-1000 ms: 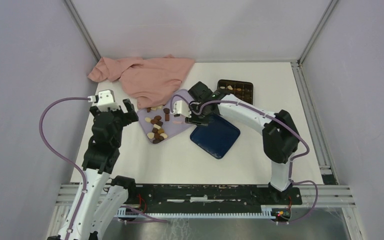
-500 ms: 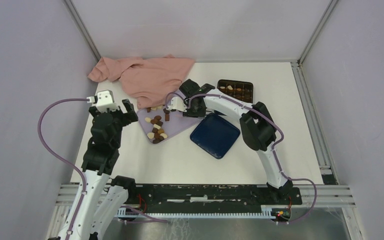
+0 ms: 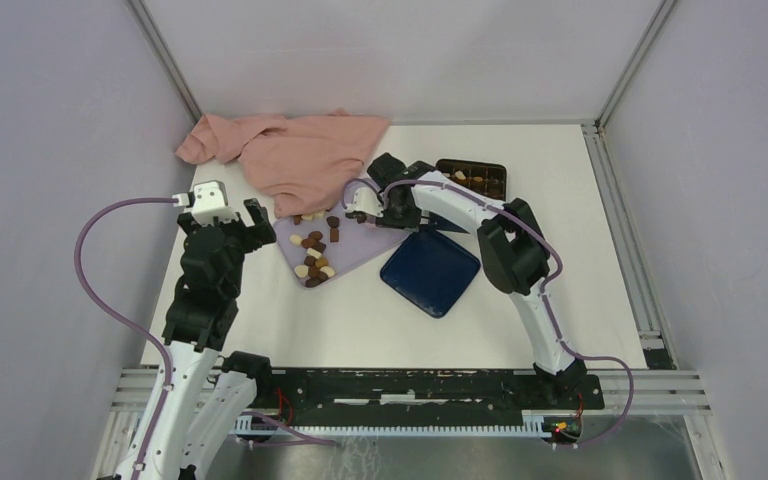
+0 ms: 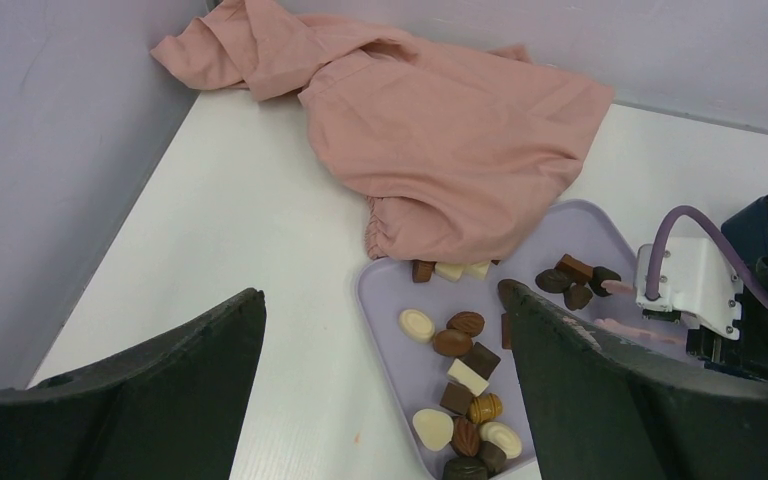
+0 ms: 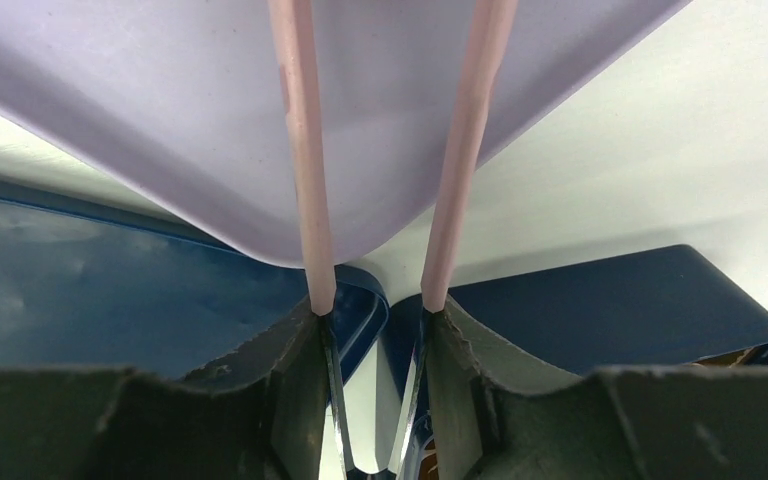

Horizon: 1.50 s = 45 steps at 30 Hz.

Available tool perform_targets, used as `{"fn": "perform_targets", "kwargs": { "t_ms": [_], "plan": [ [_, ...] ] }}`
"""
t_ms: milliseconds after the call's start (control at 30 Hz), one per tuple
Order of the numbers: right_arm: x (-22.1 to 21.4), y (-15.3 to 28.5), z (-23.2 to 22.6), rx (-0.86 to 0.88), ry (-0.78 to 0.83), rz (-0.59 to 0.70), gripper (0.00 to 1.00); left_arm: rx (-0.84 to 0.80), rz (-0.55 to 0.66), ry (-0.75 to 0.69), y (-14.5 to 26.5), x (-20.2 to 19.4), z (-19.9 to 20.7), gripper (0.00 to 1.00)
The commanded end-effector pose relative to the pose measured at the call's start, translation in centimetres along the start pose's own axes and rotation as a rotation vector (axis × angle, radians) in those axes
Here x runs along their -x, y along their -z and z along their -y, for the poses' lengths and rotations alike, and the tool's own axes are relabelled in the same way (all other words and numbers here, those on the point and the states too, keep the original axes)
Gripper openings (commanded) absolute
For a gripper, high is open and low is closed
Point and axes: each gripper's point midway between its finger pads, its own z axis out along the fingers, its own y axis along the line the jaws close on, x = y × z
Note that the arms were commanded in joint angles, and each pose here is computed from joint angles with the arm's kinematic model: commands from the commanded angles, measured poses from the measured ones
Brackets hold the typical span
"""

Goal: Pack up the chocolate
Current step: Pick up the fake chocolate from the plate.

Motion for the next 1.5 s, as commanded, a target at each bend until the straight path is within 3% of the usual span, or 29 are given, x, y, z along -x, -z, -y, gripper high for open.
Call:
{"fn": "perform_targets", "kwargs": {
  "t_ms": [0, 1000, 1467],
  "plan": [
    [1.3, 0.5, 0.9, -0.017, -0.014, 0.025, 0.42, -0.020, 0.046, -0.029, 0.0, 1.3, 0.3, 0.95],
    [3.2, -1.1, 0.4, 0.057, -0.009, 0.065, 0.44, -0.020, 0.039, -0.032, -0.1, 1.1, 0.3, 0.95],
    [3.2, 1.0, -1.4, 0.112, 0.023, 0.098, 0.37, -0.023, 0.038, -0.032, -0.2, 1.1, 0.4, 0.95]
  ]
}}
